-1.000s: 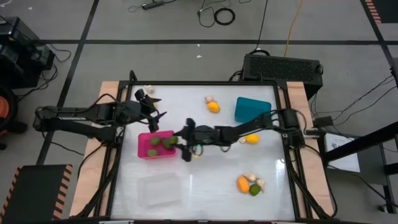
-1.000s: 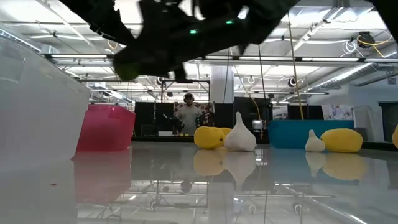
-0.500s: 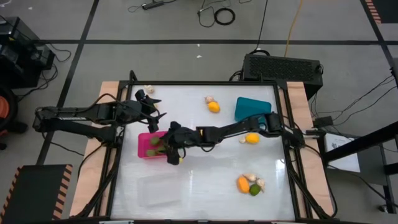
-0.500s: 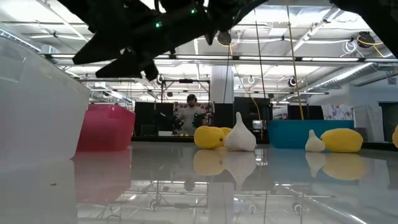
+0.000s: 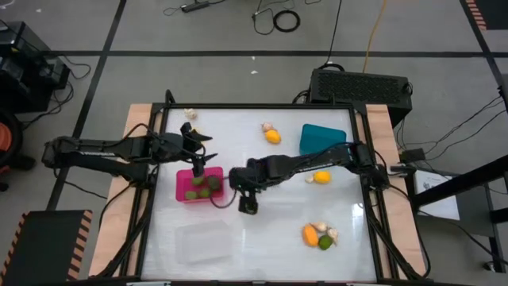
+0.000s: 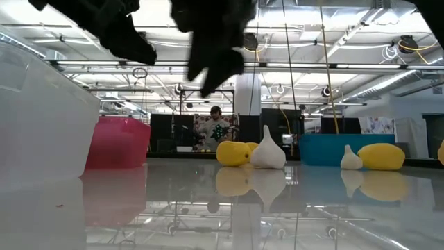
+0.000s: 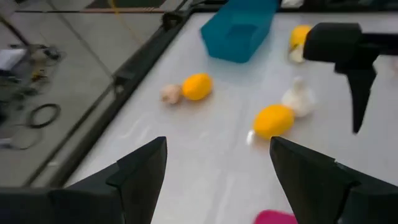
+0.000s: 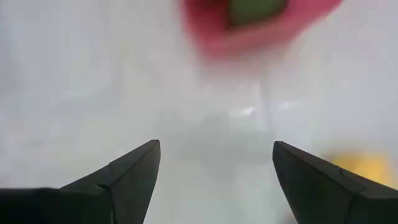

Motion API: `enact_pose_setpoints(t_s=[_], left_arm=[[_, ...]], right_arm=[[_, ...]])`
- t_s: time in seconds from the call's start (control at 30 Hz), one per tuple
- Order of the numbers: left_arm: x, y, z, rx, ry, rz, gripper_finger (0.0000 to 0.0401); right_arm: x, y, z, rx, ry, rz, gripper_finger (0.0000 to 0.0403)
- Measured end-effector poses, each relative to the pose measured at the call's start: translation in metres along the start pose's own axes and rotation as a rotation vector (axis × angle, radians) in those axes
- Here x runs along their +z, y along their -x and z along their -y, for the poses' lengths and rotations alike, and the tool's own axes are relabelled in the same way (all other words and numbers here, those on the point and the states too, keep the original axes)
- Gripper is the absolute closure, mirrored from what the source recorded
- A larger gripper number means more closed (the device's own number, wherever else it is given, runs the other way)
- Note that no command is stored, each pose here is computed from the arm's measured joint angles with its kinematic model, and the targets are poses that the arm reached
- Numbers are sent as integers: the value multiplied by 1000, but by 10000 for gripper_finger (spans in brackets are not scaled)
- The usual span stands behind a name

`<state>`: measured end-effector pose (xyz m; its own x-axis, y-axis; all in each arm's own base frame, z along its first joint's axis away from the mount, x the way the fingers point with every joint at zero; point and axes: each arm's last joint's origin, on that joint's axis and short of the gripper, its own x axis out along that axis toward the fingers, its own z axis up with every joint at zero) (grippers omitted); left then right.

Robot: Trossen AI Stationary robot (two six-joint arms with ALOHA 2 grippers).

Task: Sort produce into baskets
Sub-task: Put the lime into the pink bin

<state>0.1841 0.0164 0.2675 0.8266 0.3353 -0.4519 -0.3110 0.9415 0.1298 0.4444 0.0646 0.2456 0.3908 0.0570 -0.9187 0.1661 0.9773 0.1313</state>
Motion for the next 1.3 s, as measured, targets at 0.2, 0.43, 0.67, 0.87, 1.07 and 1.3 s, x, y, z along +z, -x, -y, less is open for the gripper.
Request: enact_pose_setpoints(t_s=[0.2, 0.43, 0.67, 0.87, 1.07, 1.3], left_arm=[[1, -8, 10, -97, 15, 177, 109], [18, -15, 16, -137, -121, 381, 109], [13, -35, 18, -125, -238, 341, 109], [9, -39, 21, -297, -290, 331, 109], [7, -38, 24, -402, -293, 329, 109], [4, -38, 29, -467, -248, 289, 109]], right_arm=[[-53, 11, -37, -159, 3, -317, 99], [-89, 22, -71, -336, -108, -390, 99], [-119, 41, -96, -344, -273, -418, 99], [-120, 61, -89, -327, -419, -406, 103], [-134, 76, -95, -303, -576, -407, 104], [-160, 59, -118, -252, -604, -369, 104]])
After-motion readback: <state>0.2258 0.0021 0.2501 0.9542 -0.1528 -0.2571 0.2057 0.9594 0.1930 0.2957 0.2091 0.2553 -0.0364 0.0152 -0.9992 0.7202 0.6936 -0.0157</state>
